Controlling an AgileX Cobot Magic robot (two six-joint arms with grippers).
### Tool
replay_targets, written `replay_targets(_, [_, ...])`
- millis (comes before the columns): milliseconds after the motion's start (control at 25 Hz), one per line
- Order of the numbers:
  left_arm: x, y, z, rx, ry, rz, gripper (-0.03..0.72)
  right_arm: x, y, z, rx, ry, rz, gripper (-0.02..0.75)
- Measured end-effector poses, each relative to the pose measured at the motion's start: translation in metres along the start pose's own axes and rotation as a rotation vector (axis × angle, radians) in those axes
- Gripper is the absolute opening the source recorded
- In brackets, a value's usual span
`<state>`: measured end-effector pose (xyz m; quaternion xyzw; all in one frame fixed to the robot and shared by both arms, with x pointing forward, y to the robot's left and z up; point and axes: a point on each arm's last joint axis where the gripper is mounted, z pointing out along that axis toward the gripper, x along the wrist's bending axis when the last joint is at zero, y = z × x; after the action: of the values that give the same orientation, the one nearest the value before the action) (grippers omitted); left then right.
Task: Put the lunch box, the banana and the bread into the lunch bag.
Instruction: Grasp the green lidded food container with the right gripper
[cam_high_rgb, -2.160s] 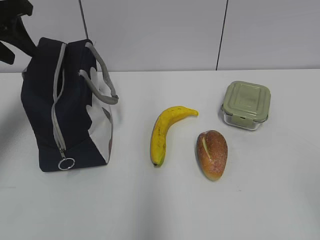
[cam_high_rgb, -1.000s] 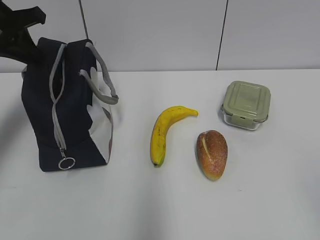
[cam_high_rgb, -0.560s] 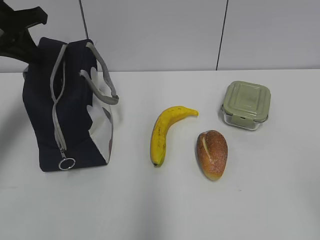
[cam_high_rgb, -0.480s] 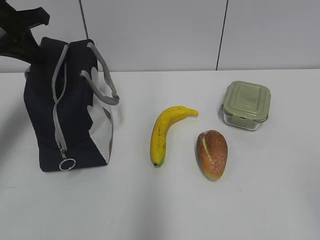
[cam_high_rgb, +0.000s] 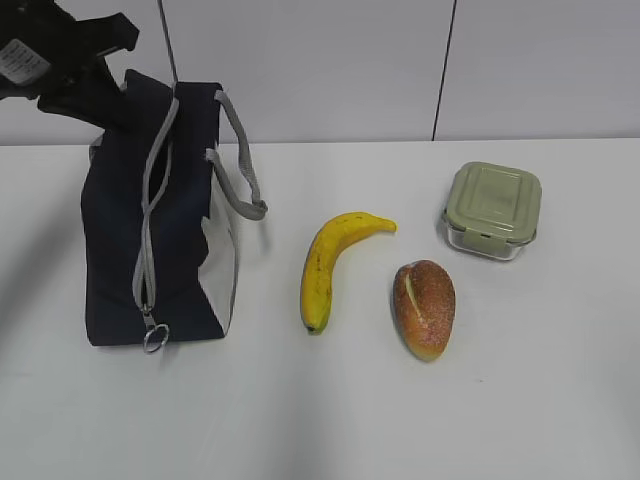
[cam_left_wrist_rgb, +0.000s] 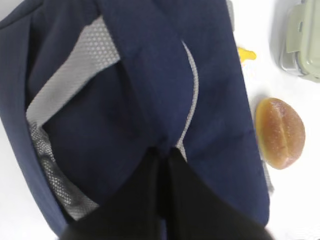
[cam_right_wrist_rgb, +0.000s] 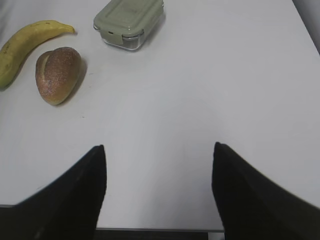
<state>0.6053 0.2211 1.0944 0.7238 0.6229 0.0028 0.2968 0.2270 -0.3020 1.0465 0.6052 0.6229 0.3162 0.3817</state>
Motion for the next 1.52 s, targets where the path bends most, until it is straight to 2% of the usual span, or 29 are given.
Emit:
replay_targets(280, [-0.008, -0.003, 0.000, 0.033, -0.094, 0.046, 0.003, 0.000, 0.000, 0.000, 0.000, 0.000, 0.000, 0.491])
replay_targets(1000, [-0.014, -0.003, -0.001, 0.034, -0.152, 0.028, 0.003, 0.001, 0.000, 0.000, -0.001, 0.010, 0.004, 0.491])
replay_targets(1280, [-0.014, -0.003, -0.001, 0.032, -0.151, 0.028, 0.003, 0.007, 0.035, 0.016, 0.031, 0.103, 0.055, 0.491])
replay_targets(1520, [-0.014, -0.003, -0.001, 0.031, -0.151, 0.029, 0.002, 0.019, 0.067, 0.070, 0.180, 0.238, 0.204, 0.491])
